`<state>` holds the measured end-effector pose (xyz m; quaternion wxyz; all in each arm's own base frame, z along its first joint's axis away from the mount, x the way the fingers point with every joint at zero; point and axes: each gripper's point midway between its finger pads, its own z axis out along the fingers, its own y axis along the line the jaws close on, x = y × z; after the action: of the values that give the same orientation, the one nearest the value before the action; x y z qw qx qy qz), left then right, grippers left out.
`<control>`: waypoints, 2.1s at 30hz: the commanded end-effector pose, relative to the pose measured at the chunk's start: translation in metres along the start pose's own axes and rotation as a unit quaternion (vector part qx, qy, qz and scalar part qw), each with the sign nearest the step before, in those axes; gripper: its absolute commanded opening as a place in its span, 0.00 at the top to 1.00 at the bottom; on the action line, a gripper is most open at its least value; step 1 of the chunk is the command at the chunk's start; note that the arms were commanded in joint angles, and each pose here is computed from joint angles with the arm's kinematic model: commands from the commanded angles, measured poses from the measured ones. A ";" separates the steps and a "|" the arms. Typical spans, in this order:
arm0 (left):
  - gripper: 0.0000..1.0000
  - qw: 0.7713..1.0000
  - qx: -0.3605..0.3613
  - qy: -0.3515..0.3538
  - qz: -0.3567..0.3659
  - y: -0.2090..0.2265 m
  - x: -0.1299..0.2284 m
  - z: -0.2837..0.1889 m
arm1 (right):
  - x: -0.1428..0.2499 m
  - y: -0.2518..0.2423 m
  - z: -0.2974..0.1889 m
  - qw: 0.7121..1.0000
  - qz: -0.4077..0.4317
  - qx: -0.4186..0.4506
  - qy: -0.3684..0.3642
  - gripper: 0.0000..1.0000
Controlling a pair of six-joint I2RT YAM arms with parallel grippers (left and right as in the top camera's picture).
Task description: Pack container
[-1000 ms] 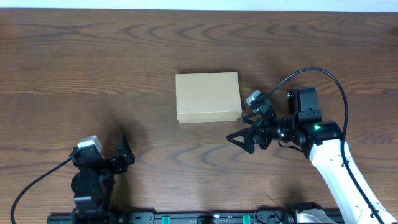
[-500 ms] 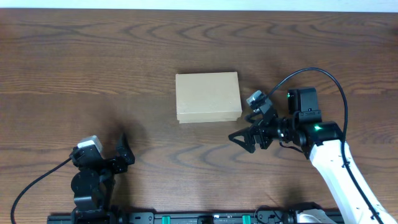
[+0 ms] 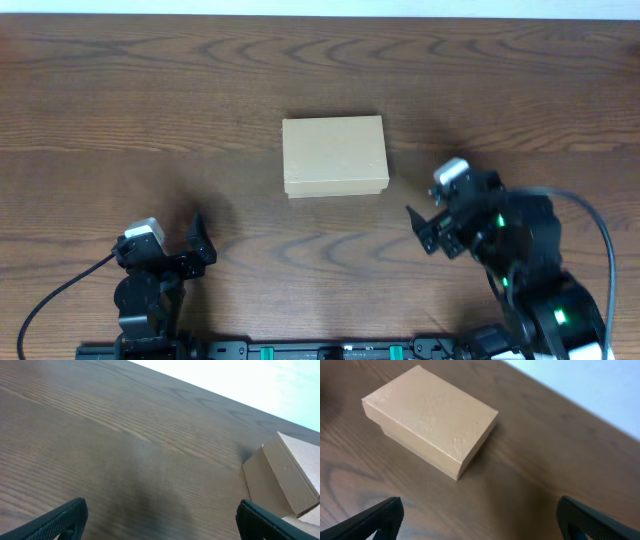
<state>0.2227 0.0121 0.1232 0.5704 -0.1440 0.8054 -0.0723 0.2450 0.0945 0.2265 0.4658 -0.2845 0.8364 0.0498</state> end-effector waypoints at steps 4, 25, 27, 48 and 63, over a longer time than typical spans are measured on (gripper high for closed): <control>0.05 1.000 -0.011 0.004 0.007 0.006 0.007 0.003 | 0.025 0.018 -0.017 0.999 -0.031 0.024 -0.032 0.01; 0.05 1.000 -0.011 0.004 0.007 0.006 0.007 0.003 | 0.106 0.046 0.026 0.975 0.192 -0.001 -0.113 0.01; 0.05 1.000 -0.011 0.004 0.007 0.006 0.007 0.003 | 0.106 0.047 0.026 0.975 0.191 -0.003 -0.113 0.01; 0.05 1.000 -0.011 0.004 0.007 0.006 0.007 0.003 | 0.105 0.048 0.026 0.975 0.191 -0.006 -0.113 0.01; 0.05 1.000 -0.011 0.004 0.007 0.006 0.007 0.003 | 0.105 0.048 0.026 0.975 0.191 -0.006 -0.113 0.01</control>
<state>0.2227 0.0123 0.1233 0.5706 -0.1443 0.8053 -0.0721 0.1977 0.0967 0.1178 0.5364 -0.1162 0.8185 0.1697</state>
